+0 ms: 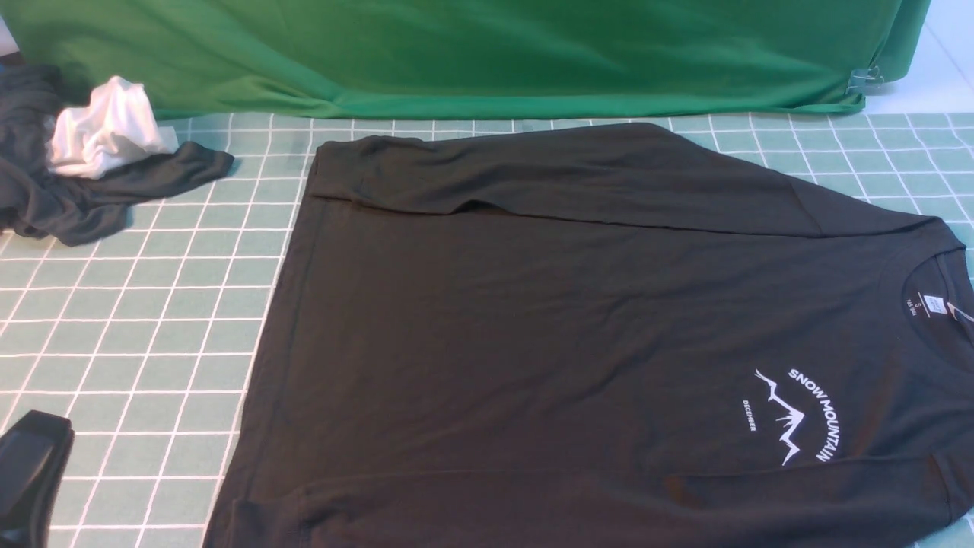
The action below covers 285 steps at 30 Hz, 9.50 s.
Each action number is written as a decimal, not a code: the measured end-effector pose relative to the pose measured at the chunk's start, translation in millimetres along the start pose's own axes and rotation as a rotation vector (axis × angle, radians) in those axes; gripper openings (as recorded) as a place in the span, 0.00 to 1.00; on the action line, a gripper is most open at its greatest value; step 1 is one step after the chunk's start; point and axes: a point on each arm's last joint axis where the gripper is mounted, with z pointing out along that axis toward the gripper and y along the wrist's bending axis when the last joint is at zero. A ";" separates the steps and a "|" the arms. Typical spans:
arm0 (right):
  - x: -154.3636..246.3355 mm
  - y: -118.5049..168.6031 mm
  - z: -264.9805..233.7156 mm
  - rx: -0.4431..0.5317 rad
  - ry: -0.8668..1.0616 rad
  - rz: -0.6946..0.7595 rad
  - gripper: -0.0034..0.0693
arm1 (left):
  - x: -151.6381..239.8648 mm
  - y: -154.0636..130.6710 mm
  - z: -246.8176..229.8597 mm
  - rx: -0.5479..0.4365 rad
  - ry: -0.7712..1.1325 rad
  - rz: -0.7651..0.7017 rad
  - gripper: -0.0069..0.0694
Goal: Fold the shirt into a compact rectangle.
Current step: 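Grasp the left edge of the dark T-shirt lying flat on the table, then fold the left side of the black T-shirt inward over its body, then grab the top left corner of the dark shirt with the left gripper, then fold the left side of the dark shirt inward over its body with the left gripper, then grasp the near edge of the shirt at its hem and shoulder corners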
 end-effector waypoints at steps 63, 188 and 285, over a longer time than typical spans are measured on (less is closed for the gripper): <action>-64.9 102.9 93.9 0.229 0.683 -0.920 0.19 | 49.1 -5.0 158.7 -0.877 1.156 0.945 0.70; -69.3 106.1 101.1 0.201 0.551 -0.895 0.37 | 19.9 14.2 433.4 -0.645 0.818 0.445 0.69; -68.8 105.6 100.7 0.205 0.560 -0.893 0.38 | -5.5 -30.8 210.1 -0.995 1.172 0.707 0.74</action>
